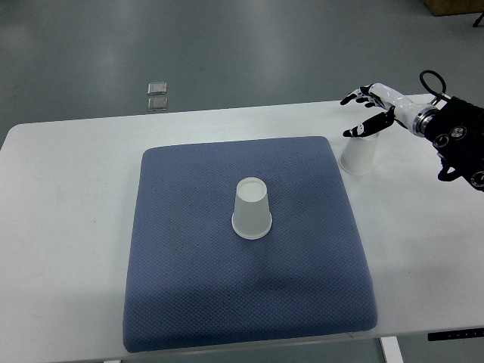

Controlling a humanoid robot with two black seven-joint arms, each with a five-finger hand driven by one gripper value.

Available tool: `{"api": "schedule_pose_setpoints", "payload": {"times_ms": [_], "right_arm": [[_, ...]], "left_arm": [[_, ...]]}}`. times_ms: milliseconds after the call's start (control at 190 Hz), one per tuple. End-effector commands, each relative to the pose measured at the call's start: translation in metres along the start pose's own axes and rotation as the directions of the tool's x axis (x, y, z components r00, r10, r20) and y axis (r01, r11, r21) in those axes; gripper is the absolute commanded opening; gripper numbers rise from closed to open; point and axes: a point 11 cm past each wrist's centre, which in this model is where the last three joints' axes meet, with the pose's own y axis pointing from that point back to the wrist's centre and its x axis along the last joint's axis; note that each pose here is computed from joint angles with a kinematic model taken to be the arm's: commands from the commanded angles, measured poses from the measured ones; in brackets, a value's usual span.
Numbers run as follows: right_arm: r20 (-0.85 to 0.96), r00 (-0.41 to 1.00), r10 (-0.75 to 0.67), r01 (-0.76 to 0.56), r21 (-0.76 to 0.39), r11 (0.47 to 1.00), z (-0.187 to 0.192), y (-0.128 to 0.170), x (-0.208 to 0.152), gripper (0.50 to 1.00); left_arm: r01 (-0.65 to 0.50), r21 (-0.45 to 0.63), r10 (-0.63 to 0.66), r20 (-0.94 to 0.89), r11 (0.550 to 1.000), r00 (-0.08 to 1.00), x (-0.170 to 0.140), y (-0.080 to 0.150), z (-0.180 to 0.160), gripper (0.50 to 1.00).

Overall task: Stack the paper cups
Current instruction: 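Lower the right hand onto the white cup beside the pad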

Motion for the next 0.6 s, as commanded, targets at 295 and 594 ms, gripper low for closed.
{"api": "schedule_pose_setpoints", "payload": {"times_ms": [295, 594], "right_arm": [[-0.21, 0.978, -0.012, 0.0, -0.058, 0.998, 0.005, -0.004, -0.005, 0.913], [-0.328, 0.945, -0.012, -0.018, -0.089, 0.996, 0.012, -0.005, -0.002, 0.913]], "left_arm": [[-0.001, 0.0, 0.001, 0.0, 1.0, 1.0, 0.0, 0.0, 0.0, 1.0], [0.0, 0.0, 0.0, 0.0, 1.0, 1.0, 0.0, 0.0, 0.0, 1.0]]}}
